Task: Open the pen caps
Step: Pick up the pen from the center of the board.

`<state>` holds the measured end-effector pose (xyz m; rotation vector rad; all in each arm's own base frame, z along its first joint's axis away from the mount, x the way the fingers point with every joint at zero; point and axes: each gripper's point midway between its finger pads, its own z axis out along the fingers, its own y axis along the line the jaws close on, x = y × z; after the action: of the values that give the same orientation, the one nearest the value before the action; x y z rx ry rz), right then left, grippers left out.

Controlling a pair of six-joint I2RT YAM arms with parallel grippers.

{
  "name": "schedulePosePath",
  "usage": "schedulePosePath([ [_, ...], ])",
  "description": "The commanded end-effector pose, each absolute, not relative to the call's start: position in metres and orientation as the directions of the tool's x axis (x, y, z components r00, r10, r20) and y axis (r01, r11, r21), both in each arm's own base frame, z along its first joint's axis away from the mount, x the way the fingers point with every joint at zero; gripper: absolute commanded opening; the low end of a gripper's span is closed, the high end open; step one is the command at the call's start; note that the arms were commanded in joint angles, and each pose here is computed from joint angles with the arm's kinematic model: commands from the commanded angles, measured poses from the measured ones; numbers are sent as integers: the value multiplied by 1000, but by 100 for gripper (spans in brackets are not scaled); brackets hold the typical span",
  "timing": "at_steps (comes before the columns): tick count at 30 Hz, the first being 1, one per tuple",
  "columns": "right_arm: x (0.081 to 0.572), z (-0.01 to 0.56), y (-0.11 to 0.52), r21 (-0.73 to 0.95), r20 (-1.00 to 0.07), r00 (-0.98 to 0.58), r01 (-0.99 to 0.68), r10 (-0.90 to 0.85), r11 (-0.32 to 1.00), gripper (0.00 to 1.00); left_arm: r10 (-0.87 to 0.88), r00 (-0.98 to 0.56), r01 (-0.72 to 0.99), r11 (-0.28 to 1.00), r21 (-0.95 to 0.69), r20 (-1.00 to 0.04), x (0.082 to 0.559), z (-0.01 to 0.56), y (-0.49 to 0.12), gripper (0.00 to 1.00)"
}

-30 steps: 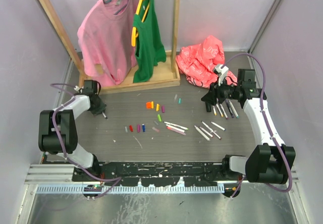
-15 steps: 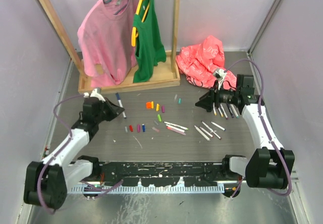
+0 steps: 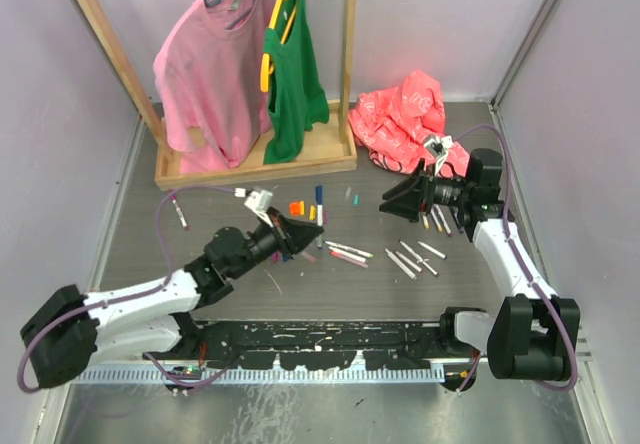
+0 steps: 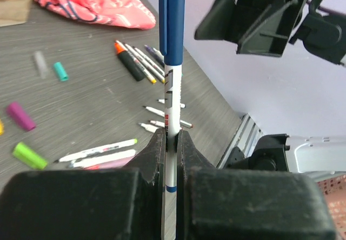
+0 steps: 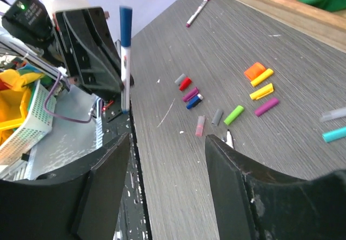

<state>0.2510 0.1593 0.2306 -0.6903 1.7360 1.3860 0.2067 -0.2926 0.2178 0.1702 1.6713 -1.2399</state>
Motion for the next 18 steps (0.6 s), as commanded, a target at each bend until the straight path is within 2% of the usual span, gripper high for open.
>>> schedulePosePath([
  [1,241,264,168,457,-889,-451,-869,76,190,64,-528,-281,701,457,-547,-801,215,279,-321,0],
  [8,241,268,178,500,-866,-484,-842,125,202,64,-527,-229,727,466,-503,-819,219,281,-370,0],
  [18,231,267,195,487,-873,-472,-858,121,164,63,-561,-239,709,458,-537,-793,222,282,-393,0],
])
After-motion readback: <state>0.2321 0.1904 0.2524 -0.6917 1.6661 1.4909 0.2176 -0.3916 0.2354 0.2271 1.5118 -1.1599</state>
